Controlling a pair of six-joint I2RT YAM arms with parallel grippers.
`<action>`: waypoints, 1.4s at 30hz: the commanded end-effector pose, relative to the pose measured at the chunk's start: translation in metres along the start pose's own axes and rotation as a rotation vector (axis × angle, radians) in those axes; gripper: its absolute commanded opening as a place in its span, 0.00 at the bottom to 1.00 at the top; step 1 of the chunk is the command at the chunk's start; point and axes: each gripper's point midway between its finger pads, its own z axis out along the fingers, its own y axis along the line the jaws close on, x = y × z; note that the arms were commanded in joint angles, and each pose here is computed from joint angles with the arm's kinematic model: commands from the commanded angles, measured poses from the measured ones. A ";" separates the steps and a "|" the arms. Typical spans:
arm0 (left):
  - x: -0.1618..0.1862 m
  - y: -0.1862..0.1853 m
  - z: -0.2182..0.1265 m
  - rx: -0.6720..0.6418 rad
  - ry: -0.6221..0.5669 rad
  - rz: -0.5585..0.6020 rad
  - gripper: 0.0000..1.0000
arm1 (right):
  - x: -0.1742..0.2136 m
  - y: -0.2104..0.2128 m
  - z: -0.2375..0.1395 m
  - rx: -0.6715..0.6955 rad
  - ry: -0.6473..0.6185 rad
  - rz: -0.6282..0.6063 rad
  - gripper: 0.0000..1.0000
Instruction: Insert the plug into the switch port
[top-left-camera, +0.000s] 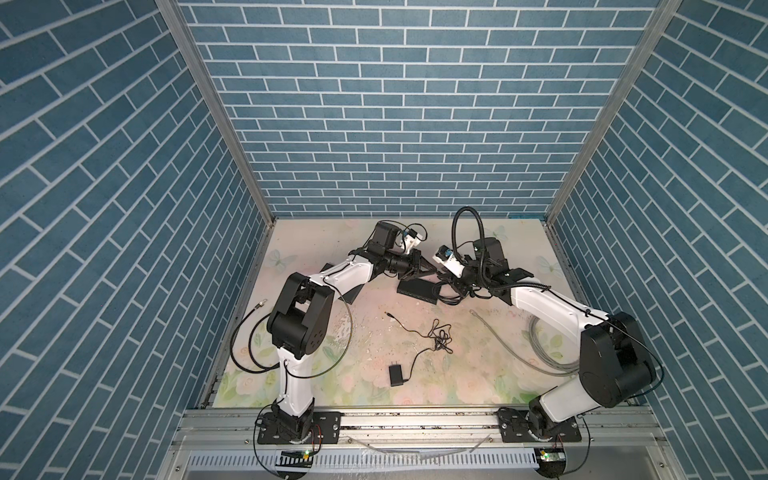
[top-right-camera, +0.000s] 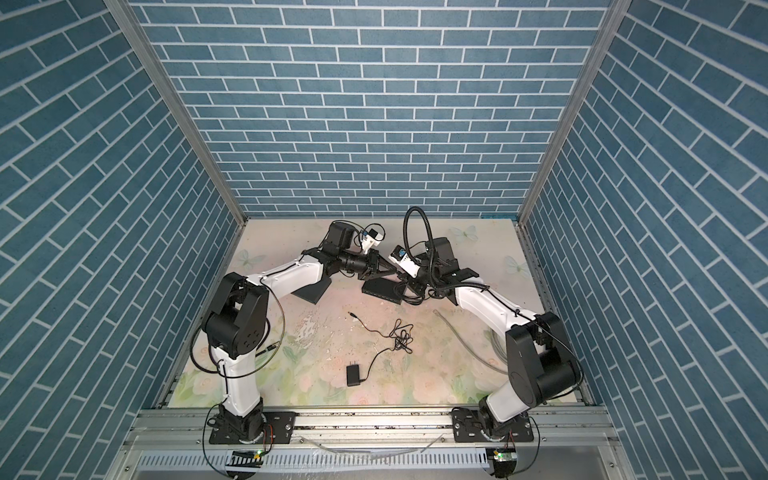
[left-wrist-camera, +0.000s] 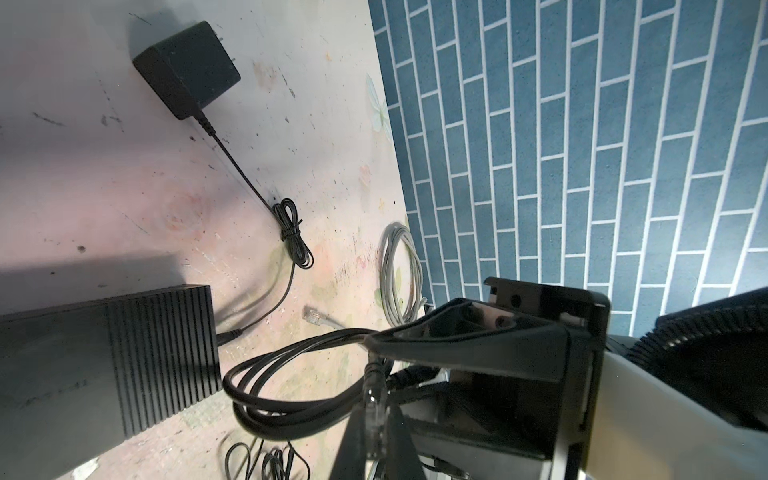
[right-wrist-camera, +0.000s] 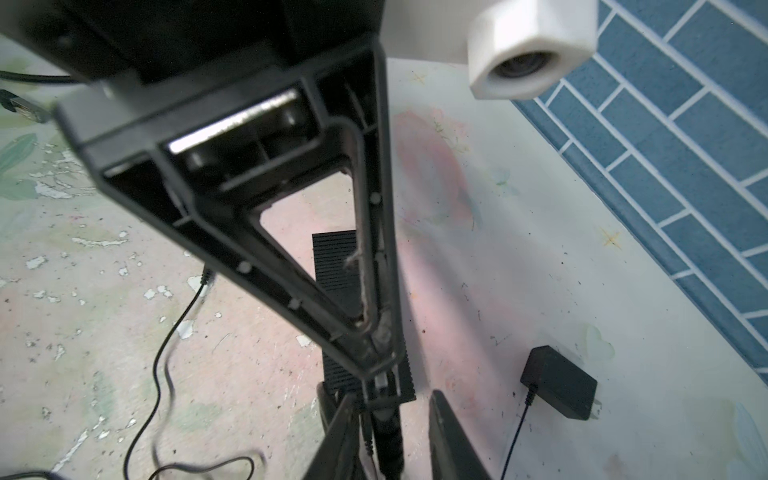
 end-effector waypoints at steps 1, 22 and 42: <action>-0.001 -0.024 -0.004 0.038 0.012 0.066 0.09 | -0.011 -0.002 0.000 -0.030 -0.024 -0.056 0.25; 0.000 -0.017 -0.002 0.026 0.017 0.047 0.09 | -0.023 0.008 -0.009 -0.058 -0.114 -0.096 0.05; -0.069 0.073 -0.055 -0.359 -0.203 0.012 0.54 | 0.017 0.034 -0.064 -0.163 0.287 0.235 0.00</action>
